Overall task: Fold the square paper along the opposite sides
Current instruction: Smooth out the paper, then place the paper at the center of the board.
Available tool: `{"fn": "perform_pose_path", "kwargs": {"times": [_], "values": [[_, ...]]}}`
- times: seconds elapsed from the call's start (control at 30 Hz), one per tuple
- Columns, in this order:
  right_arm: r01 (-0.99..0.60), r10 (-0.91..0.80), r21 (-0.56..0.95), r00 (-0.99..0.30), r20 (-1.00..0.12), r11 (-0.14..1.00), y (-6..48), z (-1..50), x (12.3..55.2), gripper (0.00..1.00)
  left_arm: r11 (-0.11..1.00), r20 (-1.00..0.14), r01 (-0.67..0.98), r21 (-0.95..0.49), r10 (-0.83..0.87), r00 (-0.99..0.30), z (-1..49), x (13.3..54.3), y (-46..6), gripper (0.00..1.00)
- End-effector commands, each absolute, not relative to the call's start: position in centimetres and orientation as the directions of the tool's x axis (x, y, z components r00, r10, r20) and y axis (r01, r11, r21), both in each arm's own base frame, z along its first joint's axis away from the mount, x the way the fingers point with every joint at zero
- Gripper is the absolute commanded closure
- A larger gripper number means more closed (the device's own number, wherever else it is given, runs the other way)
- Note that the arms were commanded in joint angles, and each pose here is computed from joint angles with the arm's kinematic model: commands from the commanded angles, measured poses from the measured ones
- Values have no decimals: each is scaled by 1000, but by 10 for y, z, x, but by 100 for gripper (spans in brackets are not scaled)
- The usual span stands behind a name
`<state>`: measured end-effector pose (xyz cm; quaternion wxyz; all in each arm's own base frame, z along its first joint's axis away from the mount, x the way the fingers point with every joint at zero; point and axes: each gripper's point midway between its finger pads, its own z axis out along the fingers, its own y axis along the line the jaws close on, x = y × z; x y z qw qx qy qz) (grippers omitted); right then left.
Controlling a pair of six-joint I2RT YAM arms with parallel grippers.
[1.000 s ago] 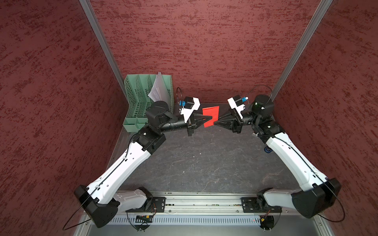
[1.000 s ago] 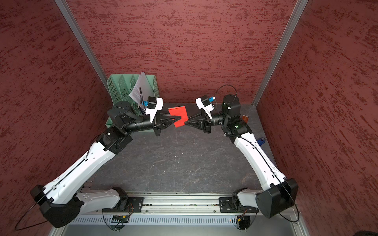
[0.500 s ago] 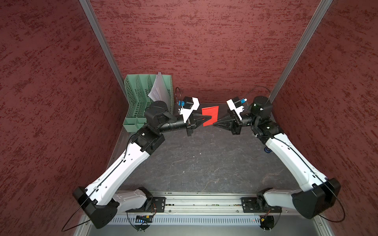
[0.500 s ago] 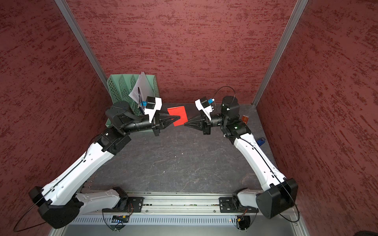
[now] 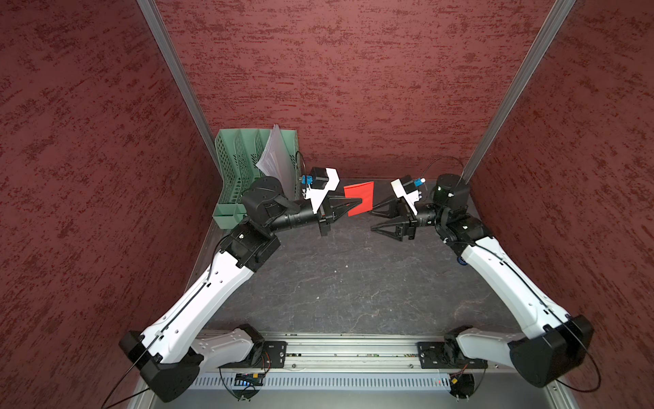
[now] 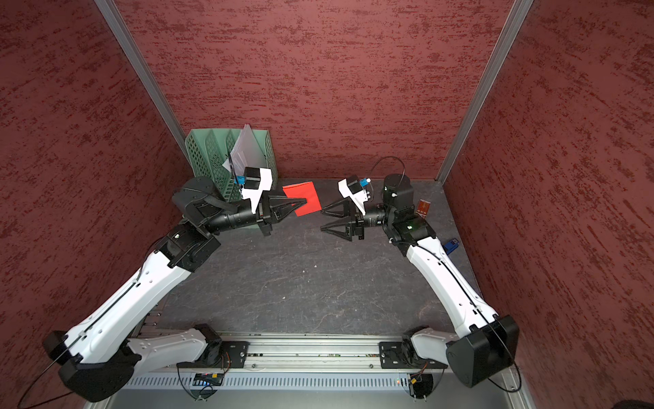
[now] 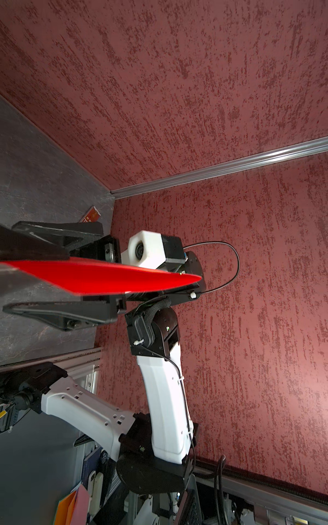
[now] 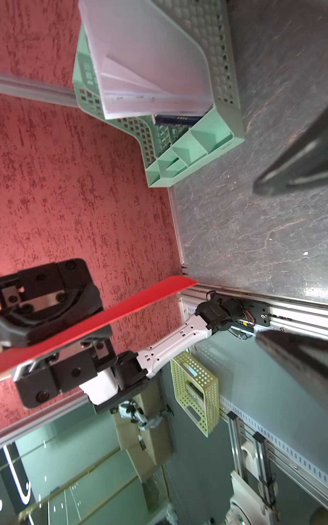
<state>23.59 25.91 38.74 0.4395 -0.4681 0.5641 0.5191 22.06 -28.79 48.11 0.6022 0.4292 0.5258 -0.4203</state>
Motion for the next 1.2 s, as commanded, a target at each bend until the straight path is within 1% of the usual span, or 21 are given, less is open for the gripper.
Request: {"fn": "perform_pose_path", "kwargs": {"times": [0.0,0.1,0.17,0.2,0.27,0.33,0.37,0.47,0.53,0.6,0.77,0.93,0.97,1.0,1.03,1.07,1.13,1.17], "values": [[-943,-100,138,-176,-979,303,243,369,261,1,340,-998,940,-6,-60,15,466,234,-280,100],[-801,-78,127,-211,-974,585,214,352,294,2,340,-982,921,-187,-52,-181,426,249,-284,100],[-685,-45,139,-243,-969,715,192,344,309,2,346,-949,886,-308,-42,-314,391,256,-288,100],[-627,-27,153,-268,-963,764,183,340,315,2,348,-924,862,-368,-37,-380,371,259,-291,100],[-533,6,184,-318,-948,826,169,329,324,2,364,-867,801,-476,-42,-496,332,264,-293,100],[-457,40,217,-365,-930,863,159,313,330,1,419,-812,722,-550,-64,-581,290,274,-292,100],[-436,45,222,-381,-923,872,156,302,330,1,467,-788,675,-572,-84,-610,267,280,-290,100],[-379,61,225,-398,-915,898,145,269,329,1,588,-755,567,-577,-119,-645,204,290,-283,100],[-355,54,217,-416,-908,909,140,251,327,1,636,-725,505,-584,-128,-677,172,296,-279,100],[-338,41,207,-439,-897,918,137,236,325,2,616,-681,484,-622,-120,-723,148,294,-284,100],[-321,27,190,-453,-891,928,133,221,324,1,478,-560,470,-742,-57,-827,103,282,-311,100],[-319,29,184,-434,-901,930,131,223,324,1,436,-478,414,-799,-44,-877,70,277,-324,100],[-321,23,179,-435,-900,930,131,223,323,1,431,-465,403,-807,-44,-884,66,277,-325,95],[-324,15,172,-434,-901,930,131,223,323,2,430,-459,396,-811,-48,-887,63,277,-325,87],[-325,9,166,-436,-900,931,130,223,323,2,433,-452,387,-814,-54,-891,60,278,-325,74],[-323,1,159,-438,-899,933,130,222,323,2,438,-446,378,-816,-60,-893,58,278,-324,54],[-319,-5,149,-436,-900,936,128,222,323,2,457,-439,363,-812,-68,-896,56,280,-321,29],[-317,-6,147,-435,-900,937,127,222,323,2,469,-435,357,-808,-67,-898,54,281,-320,1]]}}
